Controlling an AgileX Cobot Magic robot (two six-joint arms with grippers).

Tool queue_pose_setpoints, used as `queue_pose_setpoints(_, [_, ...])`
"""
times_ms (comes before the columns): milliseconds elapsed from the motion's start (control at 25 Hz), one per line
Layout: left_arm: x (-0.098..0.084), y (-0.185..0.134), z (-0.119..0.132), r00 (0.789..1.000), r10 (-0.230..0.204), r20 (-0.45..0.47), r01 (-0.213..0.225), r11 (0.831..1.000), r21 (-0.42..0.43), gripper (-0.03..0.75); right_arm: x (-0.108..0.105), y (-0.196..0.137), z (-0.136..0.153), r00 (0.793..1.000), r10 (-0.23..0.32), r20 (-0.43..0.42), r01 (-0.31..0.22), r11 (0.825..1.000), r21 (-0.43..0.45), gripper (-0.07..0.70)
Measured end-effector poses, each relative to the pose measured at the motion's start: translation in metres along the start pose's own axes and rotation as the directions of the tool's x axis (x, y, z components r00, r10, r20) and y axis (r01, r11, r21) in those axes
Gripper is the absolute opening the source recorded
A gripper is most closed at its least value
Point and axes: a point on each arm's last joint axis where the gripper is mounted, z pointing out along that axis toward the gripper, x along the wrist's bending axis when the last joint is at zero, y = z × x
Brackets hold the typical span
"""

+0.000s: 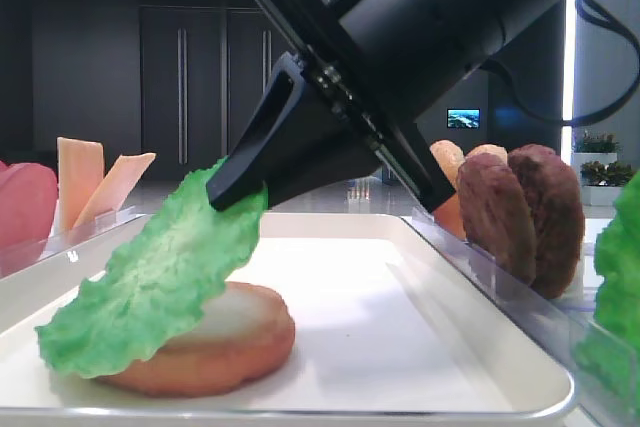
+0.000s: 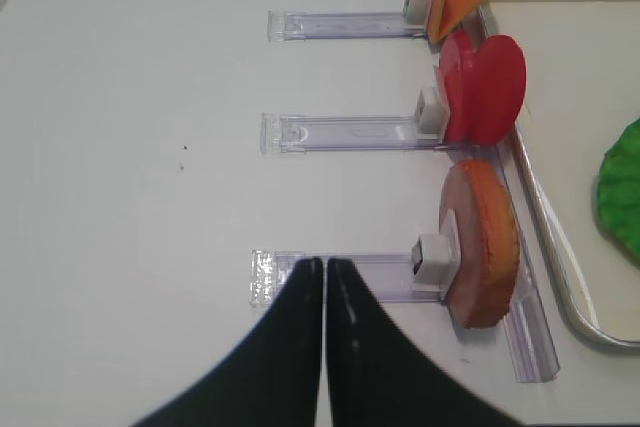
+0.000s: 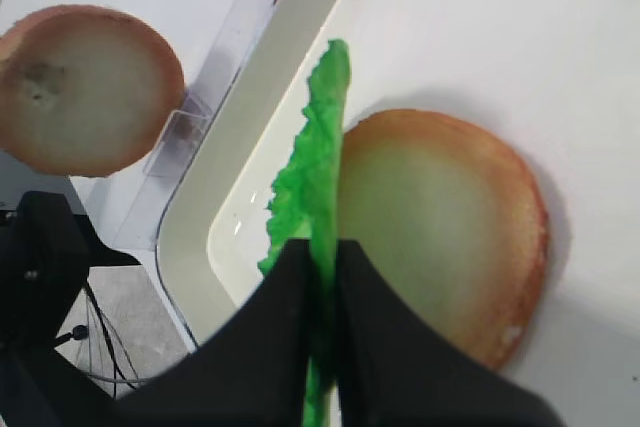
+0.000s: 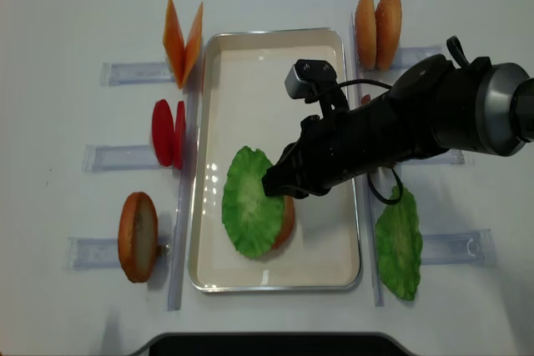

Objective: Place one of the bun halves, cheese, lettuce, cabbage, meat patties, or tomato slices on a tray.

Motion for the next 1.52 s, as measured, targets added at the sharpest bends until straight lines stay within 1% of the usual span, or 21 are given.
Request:
queue_pose_setpoints(160, [0.0, 0.0, 0.0, 1.0, 0.0, 0.0, 0.0, 1.0, 0.0, 0.0, -0.003, -0.002, 0.0, 0.999, -0.018, 0.032, 0.017, 1.0, 0.019, 0.027])
queue_pose_setpoints(240, [0.0, 0.0, 0.0, 1.0, 0.0, 0.0, 0.0, 1.0, 0.0, 0.0, -0.005, -0.002, -0.001, 0.999, -0.011, 0.047, 0.01, 1.0, 0.02, 0.032])
queue_pose_setpoints(320, [0.0, 0.0, 0.0, 1.0, 0.0, 0.0, 0.0, 1.0, 0.0, 0.0, -0.008, -0.001, -0.002, 0.998, -0.008, 0.065, 0.007, 1.0, 0.015, 0.074])
queue_pose_setpoints(360, [0.0, 0.0, 0.0, 1.0, 0.0, 0.0, 0.0, 1.0, 0.0, 0.0, -0.009, -0.001, -0.002, 0.997, -0.009, 0.075, 0.008, 1.0, 0.013, 0.108])
queue_pose_setpoints(400, [0.0, 0.0, 0.0, 1.0, 0.0, 0.0, 0.0, 1.0, 0.0, 0.0, -0.01, 0.0, -0.002, 0.996, -0.011, 0.084, 0.01, 1.0, 0.01, 0.163])
queue_pose_setpoints(600, [0.0, 0.0, 0.0, 1.0, 0.0, 0.0, 0.0, 1.0, 0.0, 0.0, -0.01, 0.0, -0.002, 0.996, -0.019, 0.091, 0.018, 1.0, 0.013, 0.495])
queue_pose_setpoints(680, [0.0, 0.0, 0.0, 1.0, 0.0, 0.0, 0.0, 1.0, 0.0, 0.0, -0.009, -0.001, -0.003, 0.996, -0.029, 0.084, 0.028, 0.999, 0.02, 0.572])
queue_pose_setpoints(720, [0.0, 0.0, 0.0, 1.0, 0.0, 0.0, 0.0, 1.0, 0.0, 0.0, -0.007, -0.001, -0.005, 0.996, -0.039, 0.082, 0.037, 0.999, 0.024, 0.593])
queue_pose_setpoints(840, [0.0, 0.0, 0.0, 1.0, 0.0, 0.0, 0.0, 1.0, 0.0, 0.0, 0.004, 0.001, -0.019, 0.994, -0.077, 0.083, 0.075, 0.997, 0.025, 0.613])
queue_pose_setpoints(960, [0.0, 0.0, 0.0, 1.0, 0.0, 0.0, 0.0, 1.0, 0.0, 0.0, 0.016, 0.005, -0.045, 0.988, -0.101, 0.115, 0.1, 0.995, 0.012, 0.613])
queue_pose_setpoints(1040, [0.0, 0.0, 0.0, 1.0, 0.0, 0.0, 0.0, 1.0, 0.0, 0.0, 0.022, 0.006, -0.066, 0.985, -0.102, 0.142, 0.102, 0.995, 0.008, 0.613])
queue_pose_setpoints(1120, [0.0, 0.0, 0.0, 1.0, 0.0, 0.0, 0.0, 1.0, 0.0, 0.0, 0.024, 0.007, -0.091, 0.976, -0.093, 0.196, 0.098, 0.995, -0.012, 0.612])
queue_pose_setpoints(1240, [0.0, 0.0, 0.0, 1.0, 0.0, 0.0, 0.0, 1.0, 0.0, 0.0, 0.017, 0.007, -0.132, 0.955, -0.043, 0.293, 0.06, 0.997, -0.049, 0.608])
queue_pose_setpoints(1320, [0.0, 0.0, 0.0, 1.0, 0.0, 0.0, 0.0, 1.0, 0.0, 0.0, 0.007, 0.004, -0.16, 0.93, 0.016, 0.368, 0.015, 0.997, -0.081, 0.601])
queue_pose_setpoints(1360, [0.0, 0.0, 0.0, 1.0, 0.0, 0.0, 0.0, 1.0, 0.0, 0.0, 0.003, 0.001, -0.171, 0.913, 0.042, 0.406, -0.007, 0.996, -0.087, 0.599])
queue_pose_setpoints(1400, [0.0, 0.0, 0.0, 1.0, 0.0, 0.0, 0.0, 1.0, 0.0, 0.0, -0.003, -0.002, -0.183, 0.892, 0.077, 0.445, -0.039, 0.995, -0.094, 0.597])
queue_pose_setpoints(1480, [0.0, 0.0, 0.0, 1.0, 0.0, 0.0, 0.0, 1.0, 0.0, 0.0, -0.015, -0.01, -0.203, 0.845, 0.146, 0.514, -0.105, 0.989, -0.107, 0.594])
queue_pose_setpoints(1520, [0.0, 0.0, 0.0, 1.0, 0.0, 0.0, 0.0, 1.0, 0.0, 0.0, -0.02, -0.014, -0.212, 0.817, 0.177, 0.548, -0.14, 0.984, -0.11, 0.594])
